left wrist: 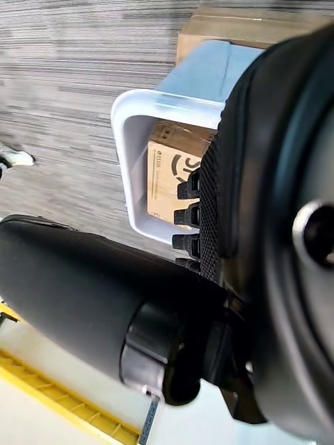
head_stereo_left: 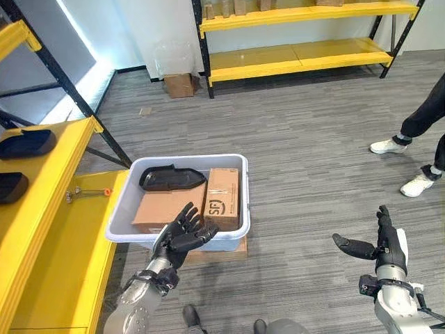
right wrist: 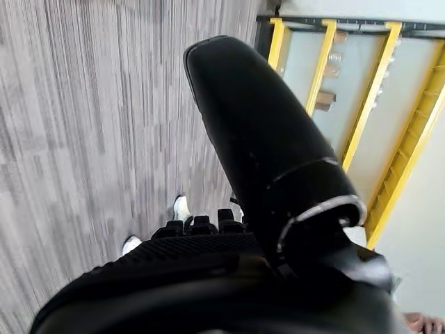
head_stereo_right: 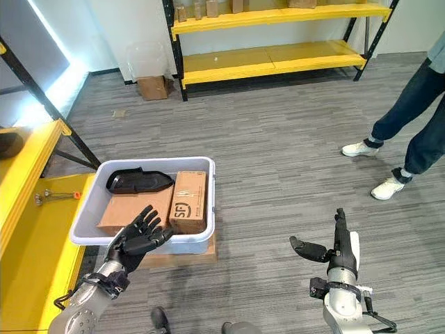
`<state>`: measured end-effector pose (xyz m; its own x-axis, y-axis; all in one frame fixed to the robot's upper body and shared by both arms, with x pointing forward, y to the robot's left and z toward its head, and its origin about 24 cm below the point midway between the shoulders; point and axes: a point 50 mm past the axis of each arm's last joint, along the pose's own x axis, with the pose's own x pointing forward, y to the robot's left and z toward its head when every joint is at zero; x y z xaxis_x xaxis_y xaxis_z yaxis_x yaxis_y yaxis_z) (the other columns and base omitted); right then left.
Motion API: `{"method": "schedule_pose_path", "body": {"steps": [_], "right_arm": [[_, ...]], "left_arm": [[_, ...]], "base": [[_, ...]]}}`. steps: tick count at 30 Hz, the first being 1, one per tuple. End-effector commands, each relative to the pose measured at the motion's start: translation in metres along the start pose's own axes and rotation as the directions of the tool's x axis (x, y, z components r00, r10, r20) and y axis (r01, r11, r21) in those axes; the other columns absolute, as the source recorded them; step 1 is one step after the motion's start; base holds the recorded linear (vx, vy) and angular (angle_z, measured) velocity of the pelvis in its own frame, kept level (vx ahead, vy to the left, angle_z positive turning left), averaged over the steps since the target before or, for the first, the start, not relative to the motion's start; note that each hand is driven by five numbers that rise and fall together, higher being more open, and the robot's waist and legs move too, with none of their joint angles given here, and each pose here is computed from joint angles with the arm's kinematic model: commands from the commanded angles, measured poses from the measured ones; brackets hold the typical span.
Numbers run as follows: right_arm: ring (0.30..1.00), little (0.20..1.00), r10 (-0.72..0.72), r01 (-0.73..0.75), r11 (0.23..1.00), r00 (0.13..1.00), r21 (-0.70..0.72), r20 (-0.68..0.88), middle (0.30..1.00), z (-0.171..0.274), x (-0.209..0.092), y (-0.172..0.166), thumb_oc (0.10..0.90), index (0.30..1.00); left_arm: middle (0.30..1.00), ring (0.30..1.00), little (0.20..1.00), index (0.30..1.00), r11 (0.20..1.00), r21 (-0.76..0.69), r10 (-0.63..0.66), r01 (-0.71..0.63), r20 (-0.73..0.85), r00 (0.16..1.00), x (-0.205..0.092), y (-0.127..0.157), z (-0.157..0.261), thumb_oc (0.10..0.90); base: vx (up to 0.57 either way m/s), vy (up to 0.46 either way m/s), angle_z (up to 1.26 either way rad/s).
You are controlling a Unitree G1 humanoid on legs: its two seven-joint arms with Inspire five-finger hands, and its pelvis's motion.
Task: Move parts from the plastic box to the shelf.
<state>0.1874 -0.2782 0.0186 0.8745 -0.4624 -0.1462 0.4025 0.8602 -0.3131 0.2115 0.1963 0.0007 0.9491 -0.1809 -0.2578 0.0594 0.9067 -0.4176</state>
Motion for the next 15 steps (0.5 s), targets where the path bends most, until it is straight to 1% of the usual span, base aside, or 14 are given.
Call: {"method": "schedule_pose_path", "body": {"steps": [1,8,12,15], "right_arm": [[1.000,1.000,-0.031,0.023,0.999,0.973,0.040,0.230,1.000,0.048,0.010,-0.005,0.900,1.000],[1.000,1.000,-0.034,0.022,0.998,0.978,0.062,0.206,1.000,0.044,0.007,-0.001,0.900,1.000],[1.000,1.000,-0.039,0.014,0.990,0.984,0.142,0.175,1.000,0.039,0.006,0.000,0.900,1.000],[1.000,1.000,-0.041,0.013,0.986,0.985,0.169,0.168,1.000,0.038,0.006,0.001,0.900,1.000]], "left_arm": [[1.000,1.000,1.000,1.000,0.993,0.083,-0.096,0.078,0.243,0.965,0.002,-0.011,0.058,0.900],[1.000,1.000,1.000,1.000,0.993,0.090,-0.100,0.081,0.228,0.968,-0.002,-0.012,0.056,0.900],[1.000,1.000,1.000,1.000,0.990,0.117,-0.101,0.076,0.228,0.968,-0.009,-0.009,0.059,0.900],[1.000,1.000,1.000,1.000,0.988,0.131,-0.110,0.081,0.229,0.967,-0.010,-0.008,0.062,0.900]], "base": [[0.12,0.153,0.49],[0.07,0.080,0.16],[0.08,0.033,-0.11],[0.02,0.003,0.00]]}}
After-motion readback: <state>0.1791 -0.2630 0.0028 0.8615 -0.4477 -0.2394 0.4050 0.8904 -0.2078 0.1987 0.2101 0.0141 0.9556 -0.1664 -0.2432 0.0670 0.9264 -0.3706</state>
